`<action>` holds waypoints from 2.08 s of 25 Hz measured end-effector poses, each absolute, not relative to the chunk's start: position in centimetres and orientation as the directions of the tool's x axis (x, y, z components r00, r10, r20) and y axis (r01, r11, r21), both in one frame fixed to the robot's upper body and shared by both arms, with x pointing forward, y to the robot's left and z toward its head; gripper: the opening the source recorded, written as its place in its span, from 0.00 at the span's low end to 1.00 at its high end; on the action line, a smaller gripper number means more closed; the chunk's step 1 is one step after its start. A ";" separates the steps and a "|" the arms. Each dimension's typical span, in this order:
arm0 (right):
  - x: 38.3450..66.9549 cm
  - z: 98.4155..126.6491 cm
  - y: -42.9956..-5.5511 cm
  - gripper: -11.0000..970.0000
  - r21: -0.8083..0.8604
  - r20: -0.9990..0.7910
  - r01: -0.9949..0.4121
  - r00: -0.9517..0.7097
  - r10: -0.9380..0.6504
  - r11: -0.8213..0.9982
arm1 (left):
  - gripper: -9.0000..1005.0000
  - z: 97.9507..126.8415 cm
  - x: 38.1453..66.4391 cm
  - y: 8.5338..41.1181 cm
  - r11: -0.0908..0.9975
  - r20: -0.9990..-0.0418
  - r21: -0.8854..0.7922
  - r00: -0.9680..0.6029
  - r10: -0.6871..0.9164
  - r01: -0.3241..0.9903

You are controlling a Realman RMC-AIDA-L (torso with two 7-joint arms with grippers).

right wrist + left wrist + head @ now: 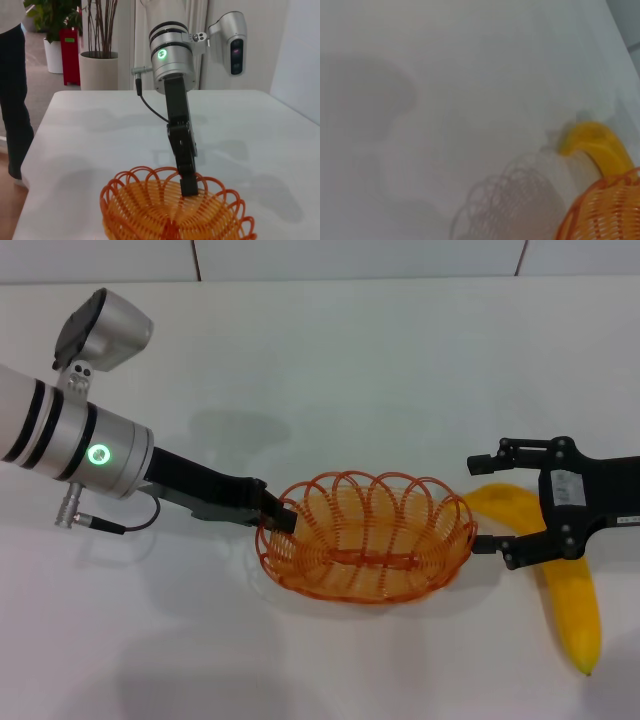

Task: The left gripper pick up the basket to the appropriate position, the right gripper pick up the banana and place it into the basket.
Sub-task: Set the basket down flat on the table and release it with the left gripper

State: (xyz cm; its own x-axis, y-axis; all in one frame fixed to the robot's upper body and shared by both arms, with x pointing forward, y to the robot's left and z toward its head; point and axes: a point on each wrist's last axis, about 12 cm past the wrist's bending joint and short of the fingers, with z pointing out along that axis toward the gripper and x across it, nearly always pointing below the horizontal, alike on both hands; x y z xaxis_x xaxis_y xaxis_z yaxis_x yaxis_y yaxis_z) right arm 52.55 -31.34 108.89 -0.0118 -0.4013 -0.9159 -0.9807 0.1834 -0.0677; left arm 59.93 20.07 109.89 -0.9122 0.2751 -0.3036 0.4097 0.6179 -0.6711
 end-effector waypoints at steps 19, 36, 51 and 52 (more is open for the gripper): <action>52.6 109.1 -31.8 0.92 -0.076 -0.916 -0.976 -0.012 -0.401 0.203 | 0.10 109.7 59.8 21.4 0.651 -0.275 -0.671 -0.934 0.226 0.355; 52.1 110.1 -34.7 0.92 -0.104 -0.909 -0.966 -0.004 -0.417 0.236 | 0.10 109.7 59.9 21.7 0.658 -0.278 -0.666 -0.936 0.216 0.350; 52.3 110.2 -34.1 0.92 -0.105 -0.909 -0.970 0.004 -0.418 0.219 | 0.14 109.9 60.0 21.3 0.663 -0.263 -0.668 -0.941 0.214 0.338; 52.4 110.2 -34.1 0.92 -0.106 -0.909 -0.970 0.005 -0.418 0.219 | 0.14 109.9 60.0 21.3 0.663 -0.263 -0.668 -0.941 0.213 0.337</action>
State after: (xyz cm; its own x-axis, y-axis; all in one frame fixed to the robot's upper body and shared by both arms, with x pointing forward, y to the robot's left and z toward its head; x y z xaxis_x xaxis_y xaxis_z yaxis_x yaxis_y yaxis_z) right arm 52.35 -34.13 110.17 0.0046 -0.4175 -0.9087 -0.9699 0.2193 -0.1056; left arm 60.04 21.30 109.88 -0.9408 0.2134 -0.2633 0.3374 0.6630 -0.6683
